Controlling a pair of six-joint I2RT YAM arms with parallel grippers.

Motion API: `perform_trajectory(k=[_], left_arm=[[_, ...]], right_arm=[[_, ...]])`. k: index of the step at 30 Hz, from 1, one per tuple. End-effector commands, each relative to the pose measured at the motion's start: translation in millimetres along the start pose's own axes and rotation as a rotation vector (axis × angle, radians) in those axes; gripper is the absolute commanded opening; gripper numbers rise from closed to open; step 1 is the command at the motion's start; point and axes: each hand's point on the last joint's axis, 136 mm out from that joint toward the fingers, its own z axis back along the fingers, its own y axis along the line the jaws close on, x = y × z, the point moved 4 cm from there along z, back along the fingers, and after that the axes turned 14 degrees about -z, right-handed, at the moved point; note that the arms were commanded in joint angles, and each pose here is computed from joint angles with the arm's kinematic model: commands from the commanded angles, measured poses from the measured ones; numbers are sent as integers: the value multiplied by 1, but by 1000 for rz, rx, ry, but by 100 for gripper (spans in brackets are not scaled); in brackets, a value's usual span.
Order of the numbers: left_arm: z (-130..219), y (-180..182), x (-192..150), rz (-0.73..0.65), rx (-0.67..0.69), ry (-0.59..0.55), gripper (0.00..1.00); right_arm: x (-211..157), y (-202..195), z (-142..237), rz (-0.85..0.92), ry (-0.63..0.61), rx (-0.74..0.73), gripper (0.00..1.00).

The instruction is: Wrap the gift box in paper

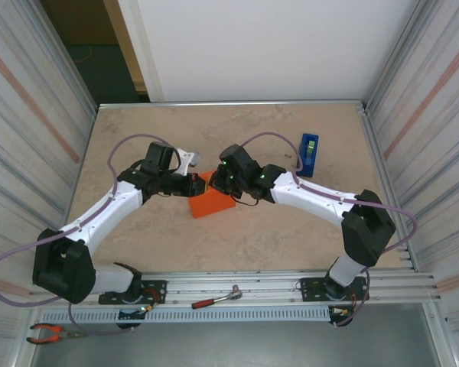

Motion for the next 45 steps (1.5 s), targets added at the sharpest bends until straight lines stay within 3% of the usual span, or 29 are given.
perform_trajectory(k=[1,4,11,20,45], left_arm=[[-8,9,-17,-6,29,48,0],[-10,12,-21,-4,41,62,0],[-12,19,-28,7,79,94,0],[-12,22,-31,10,97,103,0],[-18,21,-34,3,93,128,0]], right_arm=[[-21,-59,-17,-17,61,-216,0],[-22,-51,-16,-8,69,-167,0],[-20,-31,-13,38,78,-100,11],[-14,-22,-5,69,63,-94,19],[-15,-17,-3,119,79,-106,27]])
